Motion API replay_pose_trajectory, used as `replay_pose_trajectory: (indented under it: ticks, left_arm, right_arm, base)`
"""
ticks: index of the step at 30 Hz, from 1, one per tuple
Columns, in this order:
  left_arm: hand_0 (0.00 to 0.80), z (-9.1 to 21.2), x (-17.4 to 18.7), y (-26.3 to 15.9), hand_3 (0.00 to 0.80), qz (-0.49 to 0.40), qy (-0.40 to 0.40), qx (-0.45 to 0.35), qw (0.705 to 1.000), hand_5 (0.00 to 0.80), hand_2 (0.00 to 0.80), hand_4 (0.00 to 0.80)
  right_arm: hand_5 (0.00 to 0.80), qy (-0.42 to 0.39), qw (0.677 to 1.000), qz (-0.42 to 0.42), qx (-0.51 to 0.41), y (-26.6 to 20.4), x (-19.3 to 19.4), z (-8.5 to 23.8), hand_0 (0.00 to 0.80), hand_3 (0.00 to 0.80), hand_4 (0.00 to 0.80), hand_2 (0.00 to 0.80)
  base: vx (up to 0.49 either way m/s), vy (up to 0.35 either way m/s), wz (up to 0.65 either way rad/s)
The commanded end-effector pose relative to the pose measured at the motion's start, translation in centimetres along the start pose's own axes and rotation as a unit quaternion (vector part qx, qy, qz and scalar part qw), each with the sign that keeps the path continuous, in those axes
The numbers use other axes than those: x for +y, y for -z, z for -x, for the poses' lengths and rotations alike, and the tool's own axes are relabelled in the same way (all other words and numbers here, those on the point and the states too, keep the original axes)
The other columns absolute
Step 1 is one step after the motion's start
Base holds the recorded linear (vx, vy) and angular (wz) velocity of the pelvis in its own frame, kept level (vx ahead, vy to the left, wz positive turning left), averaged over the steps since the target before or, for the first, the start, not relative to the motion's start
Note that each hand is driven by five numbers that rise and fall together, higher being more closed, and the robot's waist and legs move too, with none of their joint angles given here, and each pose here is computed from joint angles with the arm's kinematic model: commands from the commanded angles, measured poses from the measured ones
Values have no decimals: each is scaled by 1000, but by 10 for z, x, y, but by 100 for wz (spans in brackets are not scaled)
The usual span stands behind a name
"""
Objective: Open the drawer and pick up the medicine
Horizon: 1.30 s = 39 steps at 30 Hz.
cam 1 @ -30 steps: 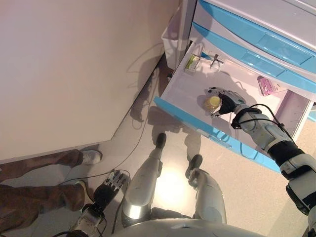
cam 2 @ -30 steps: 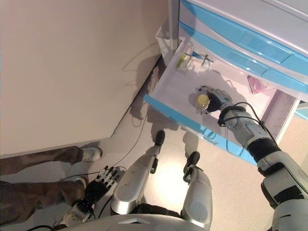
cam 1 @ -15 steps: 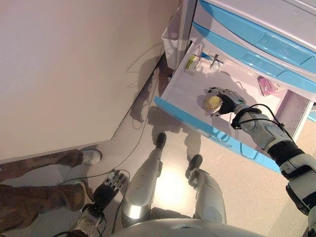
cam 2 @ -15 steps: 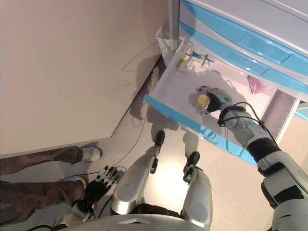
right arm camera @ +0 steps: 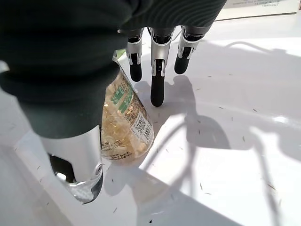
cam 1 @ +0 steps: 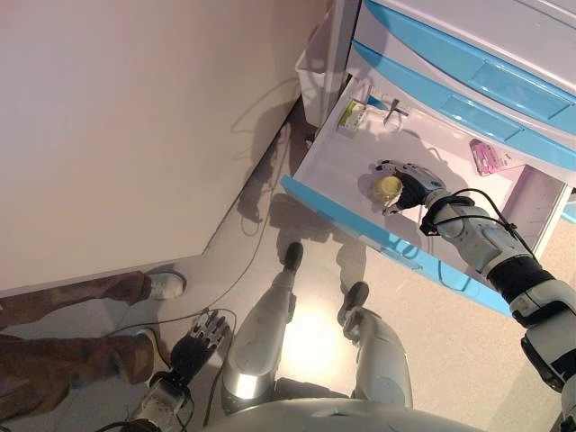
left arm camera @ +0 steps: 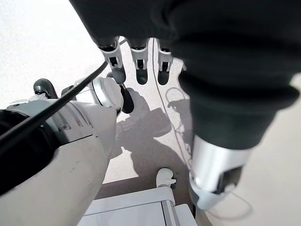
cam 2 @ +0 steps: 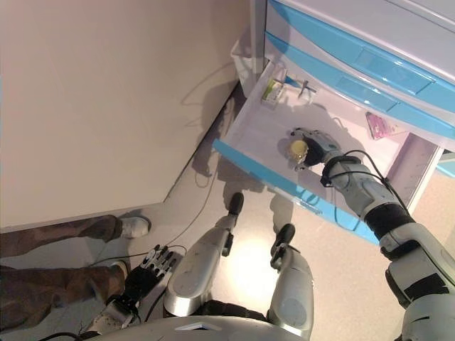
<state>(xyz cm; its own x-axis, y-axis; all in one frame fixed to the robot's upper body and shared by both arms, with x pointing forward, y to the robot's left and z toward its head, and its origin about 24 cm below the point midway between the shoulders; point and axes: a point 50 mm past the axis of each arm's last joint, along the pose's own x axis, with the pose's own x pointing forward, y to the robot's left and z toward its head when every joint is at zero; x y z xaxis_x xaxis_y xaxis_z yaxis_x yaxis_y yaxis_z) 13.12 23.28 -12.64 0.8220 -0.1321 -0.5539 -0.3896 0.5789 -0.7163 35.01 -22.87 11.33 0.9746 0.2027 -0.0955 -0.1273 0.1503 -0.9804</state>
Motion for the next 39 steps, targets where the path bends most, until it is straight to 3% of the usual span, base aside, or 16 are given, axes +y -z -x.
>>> replay_pose_trajectory:
  ticks: [1,29,30,31,32,33,39]
  left_arm:
    - [0,14,13,-3,0,-13,-13,6,1000,0,0,0]
    - [0,13,13,-6,0,-13,-13,3,1000,0,0,0]
    - [0,13,13,-6,0,-13,-13,3,1000,0,0,0]
    - [0,13,12,-6,0,-14,-12,3,1000,0,0,0]
    - [0,13,12,-6,0,-14,-13,2,1000,0,0,0]
    - [0,13,13,-7,0,-14,-12,2,1000,0,0,0]
    - [0,13,13,-8,0,-16,-13,1,1000,0,0,0]
  right_arm:
    - [0,7,997,23,-68,-27,-8,-5,0,0,0,0]
    - [0,-8,996,41,-75,-31,-3,-6,0,0,0,0]
    - [60,-10,996,41,-75,-31,-3,-6,60,60,60,60]
    - [276,-12,996,42,-76,-32,-3,-6,276,276,276,276]
    - [671,-13,996,42,-74,-31,-3,-6,671,671,671,671]
    - [800,-15,996,43,-74,-31,-3,-6,800,800,800,800]
    - [800,-22,996,46,-73,-30,0,-6,800,800,800,800]
  base:
    - [0,0,0]
    - [0,0,0]
    - [0,0,0]
    - [0,0,0]
    - [0,0,0]
    - [0,0,0]
    - [0,0,0]
